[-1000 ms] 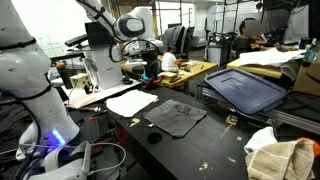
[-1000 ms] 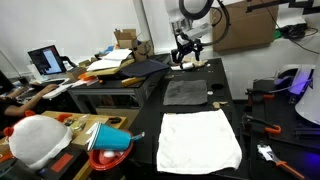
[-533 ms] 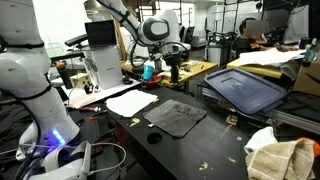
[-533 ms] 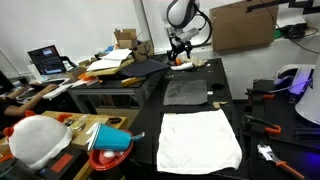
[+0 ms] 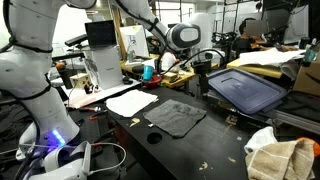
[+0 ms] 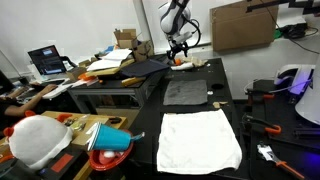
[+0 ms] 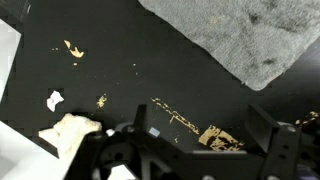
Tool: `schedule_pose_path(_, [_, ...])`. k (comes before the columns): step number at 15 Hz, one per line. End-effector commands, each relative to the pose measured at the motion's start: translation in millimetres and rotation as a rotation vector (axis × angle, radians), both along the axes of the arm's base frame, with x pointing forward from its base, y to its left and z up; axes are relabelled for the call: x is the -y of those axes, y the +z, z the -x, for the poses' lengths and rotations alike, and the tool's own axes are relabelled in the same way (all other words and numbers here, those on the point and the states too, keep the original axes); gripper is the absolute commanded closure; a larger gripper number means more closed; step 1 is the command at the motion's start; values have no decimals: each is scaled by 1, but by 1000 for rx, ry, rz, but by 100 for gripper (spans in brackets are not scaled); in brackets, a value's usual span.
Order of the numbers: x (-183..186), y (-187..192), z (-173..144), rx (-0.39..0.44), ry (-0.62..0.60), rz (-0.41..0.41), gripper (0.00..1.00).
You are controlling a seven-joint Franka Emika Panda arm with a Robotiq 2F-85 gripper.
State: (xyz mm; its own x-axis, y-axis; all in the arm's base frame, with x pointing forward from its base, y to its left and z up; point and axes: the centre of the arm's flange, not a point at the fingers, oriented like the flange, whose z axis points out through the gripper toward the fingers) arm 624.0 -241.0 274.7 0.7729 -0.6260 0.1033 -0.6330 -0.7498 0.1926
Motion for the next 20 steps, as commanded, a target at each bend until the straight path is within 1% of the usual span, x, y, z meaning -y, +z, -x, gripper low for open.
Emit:
schedule_pose_path(1, [47, -7, -29, -35, -101, -43, 0])
schedule_pose_path(4, [79, -16, -29, -58, -206, -77, 0])
schedule_pose_path(6, [95, -15, -27, -56, -280, -109, 0])
schedule_pose_path(7, [97, -11, -25, -50, -330, -116, 0])
schedule_pose_path(8, [94, -9, -22, -33, -366, -97, 0])
schedule_pose_path(9, [93, -19, -10, -41, -294, -95, 0])
schedule_pose_path(11, [96, -15, -12, -27, -331, -88, 0])
schedule_pose_path(14, [93, -14, -14, -23, -342, -86, 0])
schedule_pose_path(15, [98, -20, -20, -32, -328, -93, 0])
schedule_pose_path(16, [108, -26, -22, -16, -321, -74, 0])
schedule_pose_path(20, [147, -37, -24, 8, -353, -26, 0])
